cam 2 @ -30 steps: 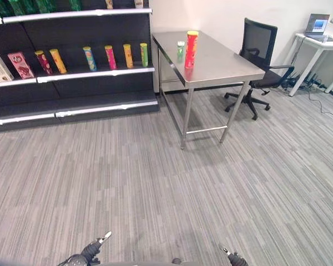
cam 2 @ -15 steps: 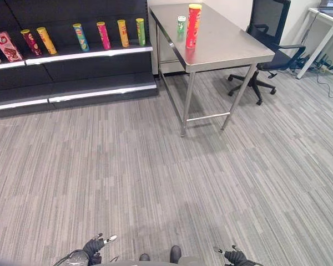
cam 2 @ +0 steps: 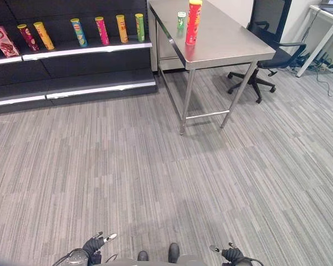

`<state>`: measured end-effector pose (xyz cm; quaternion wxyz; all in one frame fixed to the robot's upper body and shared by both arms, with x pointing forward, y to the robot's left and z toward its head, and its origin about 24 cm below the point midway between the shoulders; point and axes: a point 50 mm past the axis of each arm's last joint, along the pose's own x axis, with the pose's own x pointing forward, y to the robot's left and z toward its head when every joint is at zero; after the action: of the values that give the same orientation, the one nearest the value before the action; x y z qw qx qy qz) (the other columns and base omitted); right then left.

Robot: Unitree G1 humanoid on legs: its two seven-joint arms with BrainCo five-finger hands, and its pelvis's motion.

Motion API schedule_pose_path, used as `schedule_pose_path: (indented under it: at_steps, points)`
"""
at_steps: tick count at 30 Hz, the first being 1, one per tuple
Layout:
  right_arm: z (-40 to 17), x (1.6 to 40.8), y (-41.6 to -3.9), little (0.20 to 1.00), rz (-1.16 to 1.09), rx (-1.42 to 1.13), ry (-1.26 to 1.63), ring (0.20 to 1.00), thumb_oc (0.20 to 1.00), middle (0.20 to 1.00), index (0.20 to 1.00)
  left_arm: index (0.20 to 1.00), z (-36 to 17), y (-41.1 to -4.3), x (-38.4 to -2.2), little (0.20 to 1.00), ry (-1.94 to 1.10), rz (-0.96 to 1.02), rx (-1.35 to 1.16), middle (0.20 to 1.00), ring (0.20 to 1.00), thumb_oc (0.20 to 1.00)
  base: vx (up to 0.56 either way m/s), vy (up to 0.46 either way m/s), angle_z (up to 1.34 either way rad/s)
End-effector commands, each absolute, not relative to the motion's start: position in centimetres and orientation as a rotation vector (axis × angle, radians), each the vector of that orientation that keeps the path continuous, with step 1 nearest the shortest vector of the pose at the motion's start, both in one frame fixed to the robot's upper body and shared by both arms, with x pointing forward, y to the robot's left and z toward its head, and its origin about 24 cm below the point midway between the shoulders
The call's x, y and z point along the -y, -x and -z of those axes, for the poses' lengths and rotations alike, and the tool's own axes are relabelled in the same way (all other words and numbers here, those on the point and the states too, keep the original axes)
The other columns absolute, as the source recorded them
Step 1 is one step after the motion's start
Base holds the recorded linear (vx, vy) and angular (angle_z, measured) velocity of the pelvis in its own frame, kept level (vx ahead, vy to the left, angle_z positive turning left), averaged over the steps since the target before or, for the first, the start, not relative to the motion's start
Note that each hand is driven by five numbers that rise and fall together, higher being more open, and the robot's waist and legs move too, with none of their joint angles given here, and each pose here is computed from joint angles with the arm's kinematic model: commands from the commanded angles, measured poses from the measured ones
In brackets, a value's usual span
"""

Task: Put the goods on the table back onto the shelves and tidy them up.

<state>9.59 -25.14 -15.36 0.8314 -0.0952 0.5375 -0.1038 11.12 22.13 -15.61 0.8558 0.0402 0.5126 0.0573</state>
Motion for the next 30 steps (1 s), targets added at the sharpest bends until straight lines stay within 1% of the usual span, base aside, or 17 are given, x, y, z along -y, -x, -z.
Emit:
schedule_pose_path:
  at_steps: [1,8,16,21,23,27,28,30]
  points:
    - [14.6,26.1,-11.1,1.0,0.13,-1.09,0.321,1.0,1.0,1.0,1.0,1.0,14.6,-13.9,-22.3,1.0,-0.087,-0.079,-0.991,1.0,1.0,1.0,0.02,-0.108,0.0]
    - [14.2,27.3,-11.0,1.0,0.156,-1.099,0.345,1.0,1.0,1.0,1.0,1.0,14.2,-15.0,-21.9,1.0,-0.061,-0.091,-0.949,1.0,1.0,1.0,0.08,-0.069,0.03]
    - [13.7,27.9,-12.1,1.0,0.165,-1.064,0.37,1.0,1.0,1.0,1.0,1.0,15.1,-12.9,-22.1,1.0,-0.067,-0.109,-1.017,1.0,1.0,1.0,0.32,0.081,-0.03]
    - [13.9,27.1,-12.1,1.0,0.124,-1.069,0.374,1.0,1.0,1.0,1.0,1.0,15.6,-11.4,-22.3,1.0,-0.071,-0.126,-1.071,1.0,1.0,1.0,0.41,0.19,-0.31]
    - [14.1,26.8,-12.2,1.0,0.106,-1.079,0.381,1.0,1.0,1.0,1.0,1.0,15.4,-11.9,-22.3,1.0,-0.091,-0.112,-1.062,1.0,1.0,1.0,0.49,0.237,-0.35]
    - [14.2,26.6,-12.2,1.0,0.073,-1.093,0.404,1.0,1.0,1.0,1.0,1.0,14.5,-14.1,-22.7,1.0,-0.141,-0.07,-0.999,1.0,1.0,1.0,0.32,0.177,-0.09]
    - [14.2,26.6,-12.2,1.0,0.073,-1.093,0.404,1.0,1.0,1.0,1.0,1.0,14.5,-14.1,-22.7,1.0,-0.141,-0.07,-0.999,1.0,1.0,1.0,0.26,0.209,0.15]
    - [13.7,26.6,-13.4,1.0,0.103,-1.052,0.383,1.0,1.0,1.0,1.0,1.0,14.1,-15.0,-23.0,1.0,-0.165,-0.073,-0.974,1.0,1.0,1.0,0.29,0.235,0.21]
